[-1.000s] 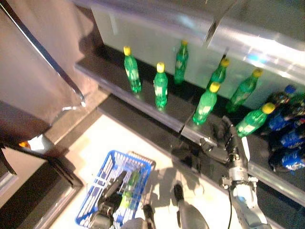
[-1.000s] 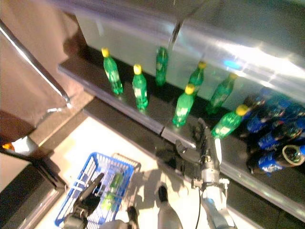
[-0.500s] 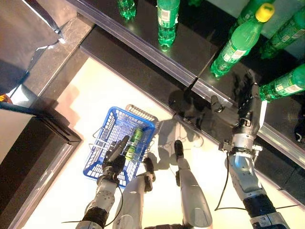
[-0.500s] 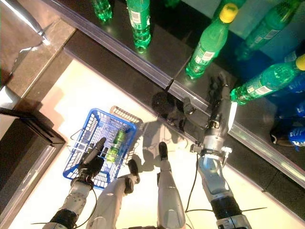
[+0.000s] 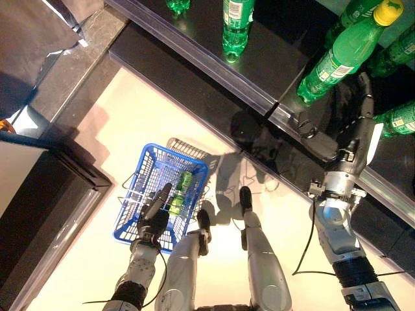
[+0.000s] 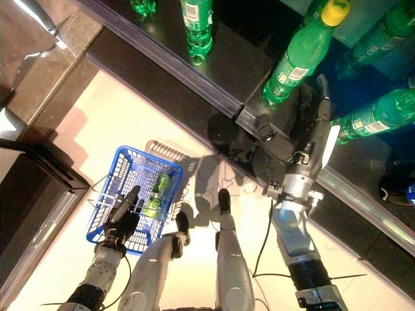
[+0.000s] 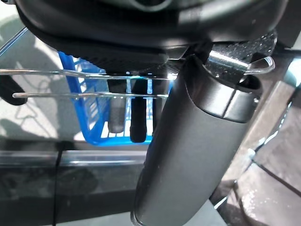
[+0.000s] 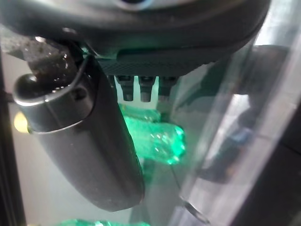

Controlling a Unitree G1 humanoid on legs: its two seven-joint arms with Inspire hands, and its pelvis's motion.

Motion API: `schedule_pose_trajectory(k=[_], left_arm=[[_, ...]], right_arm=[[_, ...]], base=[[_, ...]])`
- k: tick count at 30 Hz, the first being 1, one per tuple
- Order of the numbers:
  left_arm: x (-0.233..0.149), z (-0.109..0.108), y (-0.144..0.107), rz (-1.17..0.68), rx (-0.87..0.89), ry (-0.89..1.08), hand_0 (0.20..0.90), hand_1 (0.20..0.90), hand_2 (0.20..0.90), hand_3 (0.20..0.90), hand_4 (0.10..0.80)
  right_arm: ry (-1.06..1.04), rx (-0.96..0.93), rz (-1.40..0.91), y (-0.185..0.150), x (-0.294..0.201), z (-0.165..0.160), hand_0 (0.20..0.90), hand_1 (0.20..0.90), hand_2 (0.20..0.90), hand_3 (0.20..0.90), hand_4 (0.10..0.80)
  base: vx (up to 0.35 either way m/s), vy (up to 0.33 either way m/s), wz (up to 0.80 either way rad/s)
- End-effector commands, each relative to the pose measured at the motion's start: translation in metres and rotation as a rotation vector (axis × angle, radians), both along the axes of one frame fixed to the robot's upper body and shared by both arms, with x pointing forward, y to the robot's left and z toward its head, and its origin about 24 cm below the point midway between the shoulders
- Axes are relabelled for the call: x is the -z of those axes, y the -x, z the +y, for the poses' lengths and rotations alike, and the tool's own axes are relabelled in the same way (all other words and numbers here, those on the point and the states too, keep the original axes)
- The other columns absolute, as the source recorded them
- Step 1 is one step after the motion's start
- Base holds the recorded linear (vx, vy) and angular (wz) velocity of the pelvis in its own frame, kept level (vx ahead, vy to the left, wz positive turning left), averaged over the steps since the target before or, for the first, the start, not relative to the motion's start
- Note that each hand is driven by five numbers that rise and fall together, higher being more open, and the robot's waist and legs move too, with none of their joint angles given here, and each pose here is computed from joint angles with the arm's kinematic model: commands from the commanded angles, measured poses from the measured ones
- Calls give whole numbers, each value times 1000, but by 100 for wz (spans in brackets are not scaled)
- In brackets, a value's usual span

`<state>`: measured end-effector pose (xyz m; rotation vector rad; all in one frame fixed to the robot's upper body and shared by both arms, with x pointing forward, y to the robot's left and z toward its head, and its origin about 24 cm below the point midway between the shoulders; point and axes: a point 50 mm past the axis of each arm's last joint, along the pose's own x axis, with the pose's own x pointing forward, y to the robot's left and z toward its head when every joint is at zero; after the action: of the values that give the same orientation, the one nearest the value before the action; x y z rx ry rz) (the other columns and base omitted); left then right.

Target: Pick up the drink and place into the basket.

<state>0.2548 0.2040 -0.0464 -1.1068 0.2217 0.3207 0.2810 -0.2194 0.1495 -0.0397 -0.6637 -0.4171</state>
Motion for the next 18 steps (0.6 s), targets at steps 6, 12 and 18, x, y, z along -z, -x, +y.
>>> schedule_pose_trajectory(k=[6, 12, 18], left_arm=[[-42, 36, 0, -237, -39, -95, 300, 300, 300, 200, 100], [-40, 40, 1, -208, -29, -103, 300, 300, 300, 200, 100], [-38, 44, 1, -180, -13, -115, 300, 300, 300, 200, 100]], right_arm=[[-64, -5, -359, 22, -59, -12, 900, 900, 900, 900, 800], [-50, 14, -316, 15, -60, -16, 900, 900, 900, 900, 800], [-59, 29, -269, 5, -63, -19, 900, 900, 900, 900, 800]], base=[[52, -22, 1], [54, -23, 2], [76, -33, 4]])
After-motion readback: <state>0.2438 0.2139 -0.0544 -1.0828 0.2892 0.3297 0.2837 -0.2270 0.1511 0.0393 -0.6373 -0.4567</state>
